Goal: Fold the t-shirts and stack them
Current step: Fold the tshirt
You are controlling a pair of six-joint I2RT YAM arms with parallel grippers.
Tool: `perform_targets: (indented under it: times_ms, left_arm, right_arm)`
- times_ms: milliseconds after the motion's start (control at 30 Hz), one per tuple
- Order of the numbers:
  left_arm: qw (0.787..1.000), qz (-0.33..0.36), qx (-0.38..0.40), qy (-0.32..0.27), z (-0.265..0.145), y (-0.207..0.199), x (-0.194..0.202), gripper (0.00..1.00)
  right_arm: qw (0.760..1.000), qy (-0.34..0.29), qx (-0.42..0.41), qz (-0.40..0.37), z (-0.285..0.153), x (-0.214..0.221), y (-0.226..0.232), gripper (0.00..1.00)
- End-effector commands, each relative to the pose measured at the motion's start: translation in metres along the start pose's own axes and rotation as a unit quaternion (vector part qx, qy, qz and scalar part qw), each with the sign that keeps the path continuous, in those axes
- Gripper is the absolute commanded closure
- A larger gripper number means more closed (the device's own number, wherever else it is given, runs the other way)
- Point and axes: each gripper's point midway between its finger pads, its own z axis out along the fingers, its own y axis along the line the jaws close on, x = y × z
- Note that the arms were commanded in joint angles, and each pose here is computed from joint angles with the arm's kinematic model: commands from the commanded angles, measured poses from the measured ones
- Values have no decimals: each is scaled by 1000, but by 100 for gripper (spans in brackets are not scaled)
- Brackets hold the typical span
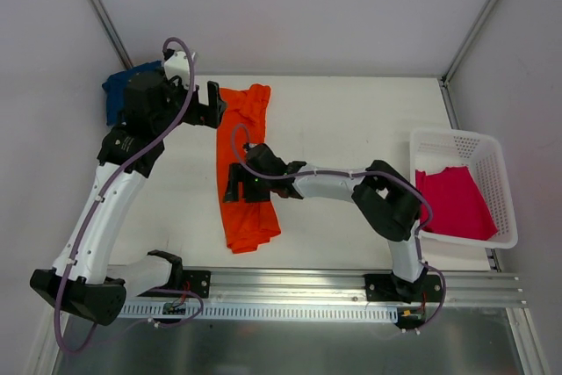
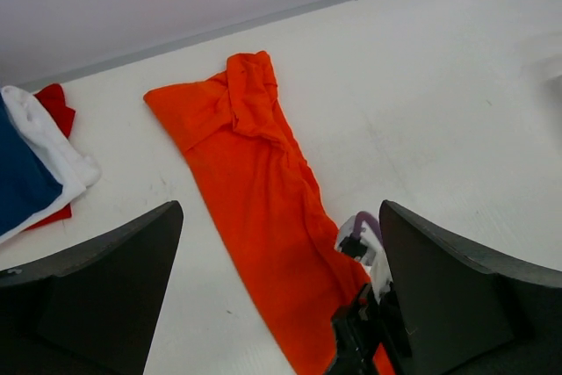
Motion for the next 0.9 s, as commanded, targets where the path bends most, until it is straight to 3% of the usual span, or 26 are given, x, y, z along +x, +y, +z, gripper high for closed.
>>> perform_targets:
  times_ms: [0,67,200,233,300,367,400,433,600,700,867]
  left_arm:
    - [994,22,49,-94,-30,-23,-51,4]
    - [991,16,51,-122,-49,-26,-71,3]
    - [990,-28,56,-123,-81,-33,-81,2]
    - [994,-44,54,-86,-83,-34,-62,3]
    - [992,-87,52,-68,-97,-36,-41,7]
    - [984,-168,13,-50,-110,-29,5,10]
    - [979,-204,-19,-17,-101,-21,49,10]
    - [969,-245,-17,-37,-116,-24,58,11]
    - [955,-289,-56,40,-110,-19,156,12]
    - [950,-297,-48,87,-107,-26,187,14]
    - [945,-312,-42,92,-109,-31,200,13]
  right_arm:
    - [997,1,24,-77,-24,-17,28,17]
    - [993,-4,39,-110,-44,-27,38,6]
    - [985,-59,47,-152,-109,-57,70,1]
    - [985,-55,57,-153,-118,-51,61,0]
    - [980,-95,76,-156,-153,-57,53,0]
    - [977,-103,117,-147,-166,-44,20,1]
    - [975,-110,129,-142,-175,-41,9,0]
    - [974,-114,139,-136,-190,-29,-8,1]
    - [974,-131,161,-88,-216,4,-54,0]
    - [976,-133,160,-66,-221,21,-71,0]
    - [978,-134,155,-46,-222,38,-86,1]
